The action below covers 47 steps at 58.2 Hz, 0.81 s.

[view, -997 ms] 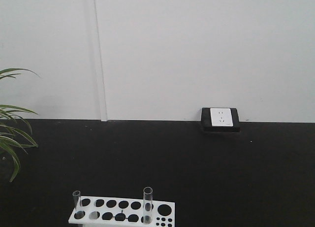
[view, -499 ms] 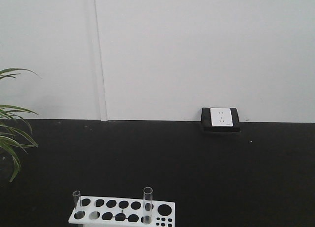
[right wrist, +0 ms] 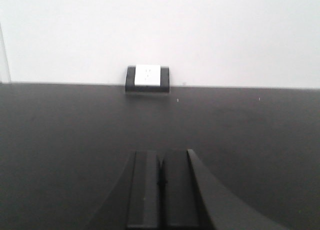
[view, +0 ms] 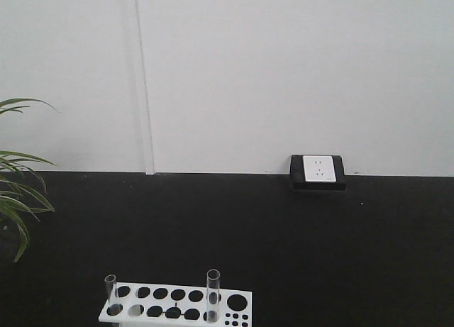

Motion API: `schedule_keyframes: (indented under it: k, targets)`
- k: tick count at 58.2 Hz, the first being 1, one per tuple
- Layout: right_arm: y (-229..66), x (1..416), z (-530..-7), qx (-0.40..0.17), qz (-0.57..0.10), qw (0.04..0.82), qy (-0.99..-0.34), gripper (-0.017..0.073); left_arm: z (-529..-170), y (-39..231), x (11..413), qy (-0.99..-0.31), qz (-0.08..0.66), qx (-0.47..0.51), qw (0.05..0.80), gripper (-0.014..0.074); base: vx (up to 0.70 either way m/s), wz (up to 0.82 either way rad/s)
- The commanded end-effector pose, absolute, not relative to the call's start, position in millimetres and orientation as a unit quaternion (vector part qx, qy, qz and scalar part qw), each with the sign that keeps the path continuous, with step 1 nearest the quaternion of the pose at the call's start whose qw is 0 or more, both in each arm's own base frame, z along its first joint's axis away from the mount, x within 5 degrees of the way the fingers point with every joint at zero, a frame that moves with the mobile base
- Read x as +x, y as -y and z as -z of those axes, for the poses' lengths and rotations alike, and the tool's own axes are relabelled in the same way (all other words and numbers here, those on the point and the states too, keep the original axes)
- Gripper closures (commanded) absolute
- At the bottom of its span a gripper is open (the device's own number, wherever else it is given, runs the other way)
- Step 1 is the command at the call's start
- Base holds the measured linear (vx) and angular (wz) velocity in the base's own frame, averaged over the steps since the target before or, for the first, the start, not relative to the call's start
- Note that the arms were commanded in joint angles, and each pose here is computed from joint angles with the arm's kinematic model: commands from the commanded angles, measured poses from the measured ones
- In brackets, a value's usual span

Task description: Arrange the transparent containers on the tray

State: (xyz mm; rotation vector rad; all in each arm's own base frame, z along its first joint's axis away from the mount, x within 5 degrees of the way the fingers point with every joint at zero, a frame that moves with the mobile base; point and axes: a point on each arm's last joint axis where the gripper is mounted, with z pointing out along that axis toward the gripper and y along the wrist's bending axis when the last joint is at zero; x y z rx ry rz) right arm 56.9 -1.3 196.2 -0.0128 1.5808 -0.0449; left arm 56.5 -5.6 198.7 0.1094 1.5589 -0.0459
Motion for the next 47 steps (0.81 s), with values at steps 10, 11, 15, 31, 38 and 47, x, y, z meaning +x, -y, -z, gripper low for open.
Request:
schedule_keyframes:
  k: [10, 11, 15, 31, 38, 47]
  targets:
    - [1.1, 53.2, -230.0, 0.019, -0.008, 0.784, -0.620, 0.0571, -223.6, 5.5, 51.2, -0.581, 0.035, 0.035, 0.813, 0.0601, 0.00, 0.00]
    - [1.1, 52.8, -233.4, 0.019, -0.008, 0.785, -0.619, 0.0571, -228.7, 5.3, 49.8, -0.568, 0.035, 0.034, 0.822, 0.0601, 0.00, 0.00]
    - [1.1, 51.2, -251.6, 0.019, -0.007, 0.788, -0.616, 0.0571, -246.7, 4.9, 45.3, -0.544, 0.036, 0.033, 0.837, 0.0600, 0.00, 0.00]
    - [1.6, 63.9, -332.6, 0.020, -0.005, 0.762, -0.647, 0.0571, -343.0, 3.4, 33.6, -0.546, 0.021, 0.041, 0.837, 0.0600, 0.00, 0.00]
    - [2.0, 80.3, -355.4, 0.020, -0.005, 0.752, -0.659, 0.0571, -370.7, 4.6, 46.5, -0.562, 0.009, 0.050, 0.825, 0.0600, 0.00, 0.00]
    - [2.5, 103.4, -355.1, 0.021, -0.005, 0.726, -0.687, 0.0571, -371.6, 7.4, 73.9, -0.598, 0.009, 0.052, 0.800, 0.0600, 0.00, 0.00]
